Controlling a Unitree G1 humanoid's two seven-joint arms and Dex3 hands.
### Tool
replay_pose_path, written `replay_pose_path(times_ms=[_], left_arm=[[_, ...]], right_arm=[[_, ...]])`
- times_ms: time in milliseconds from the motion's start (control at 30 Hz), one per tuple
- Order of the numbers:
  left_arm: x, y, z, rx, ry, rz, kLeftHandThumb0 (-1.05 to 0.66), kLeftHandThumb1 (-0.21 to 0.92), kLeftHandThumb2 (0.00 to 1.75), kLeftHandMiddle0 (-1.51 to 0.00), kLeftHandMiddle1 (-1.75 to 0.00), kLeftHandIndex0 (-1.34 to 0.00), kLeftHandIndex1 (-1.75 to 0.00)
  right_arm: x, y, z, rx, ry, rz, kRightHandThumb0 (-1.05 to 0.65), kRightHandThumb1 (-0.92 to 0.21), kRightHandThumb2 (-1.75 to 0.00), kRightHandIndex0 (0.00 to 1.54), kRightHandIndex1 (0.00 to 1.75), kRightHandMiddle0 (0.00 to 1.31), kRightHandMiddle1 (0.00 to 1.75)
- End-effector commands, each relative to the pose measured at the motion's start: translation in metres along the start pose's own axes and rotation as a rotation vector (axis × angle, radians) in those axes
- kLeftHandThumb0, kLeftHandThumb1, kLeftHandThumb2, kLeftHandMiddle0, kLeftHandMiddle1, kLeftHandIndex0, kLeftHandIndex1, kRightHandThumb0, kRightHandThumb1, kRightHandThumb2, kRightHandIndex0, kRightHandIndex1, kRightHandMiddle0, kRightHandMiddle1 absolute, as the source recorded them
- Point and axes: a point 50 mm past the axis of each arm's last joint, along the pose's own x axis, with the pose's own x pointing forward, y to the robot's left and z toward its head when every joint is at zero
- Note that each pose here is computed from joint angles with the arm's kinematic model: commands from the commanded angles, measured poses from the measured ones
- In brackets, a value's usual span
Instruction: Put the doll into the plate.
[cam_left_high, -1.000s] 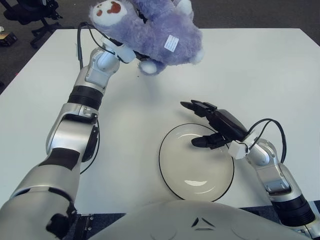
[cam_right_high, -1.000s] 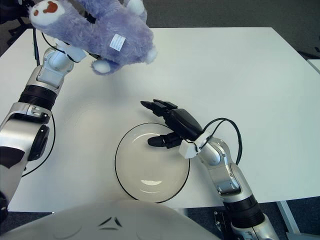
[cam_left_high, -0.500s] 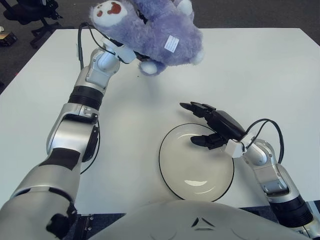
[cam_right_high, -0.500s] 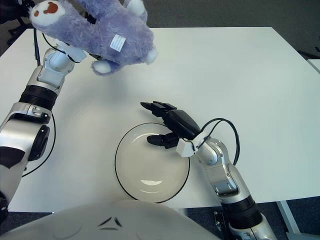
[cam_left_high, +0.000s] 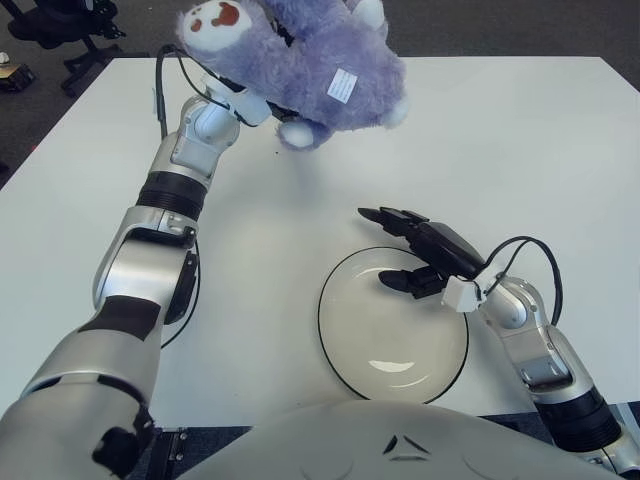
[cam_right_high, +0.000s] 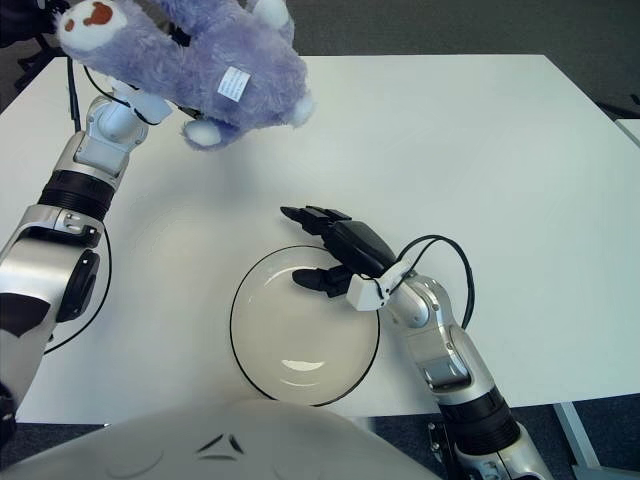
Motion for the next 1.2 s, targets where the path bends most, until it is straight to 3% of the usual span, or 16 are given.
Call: replay_pose_path(times_ms=[0, 733, 1167], left_arm=[[0.001, 0.005, 0.001, -0.003, -0.008, 0.021, 0.0, 0.21, 1.42, -0.71, -1.67, -0.47, -1.75], [0.001, 0.005, 0.003, -0.024, -0.015, 0.018, 0.0, 0.22, 1.41, -0.71, -1.67, -0.46, -1.75], [0.001, 0.005, 0.005, -0.025, -0.02, 0.02, 0.0, 0.22, 1.4, -0.7, -1.67, -0.46, -1.75]], right_arm=[[0.004, 0.0, -0.005, -0.006, 0.038, 0.013, -0.54, -0.92, -0.78, 0.21, 0.0, 0.2, 0.05], [0.022, 0.008, -0.03, 0.001, 0.031, -0.031, -0.56, -0.92, -0.79, 0.18, 0.0, 0.2, 0.04], [0.036, 0.001, -0.034, -0.01, 0.052, -0.079, -0.58, -0.92, -0.81, 0.21, 0.01, 0.22, 0.04]])
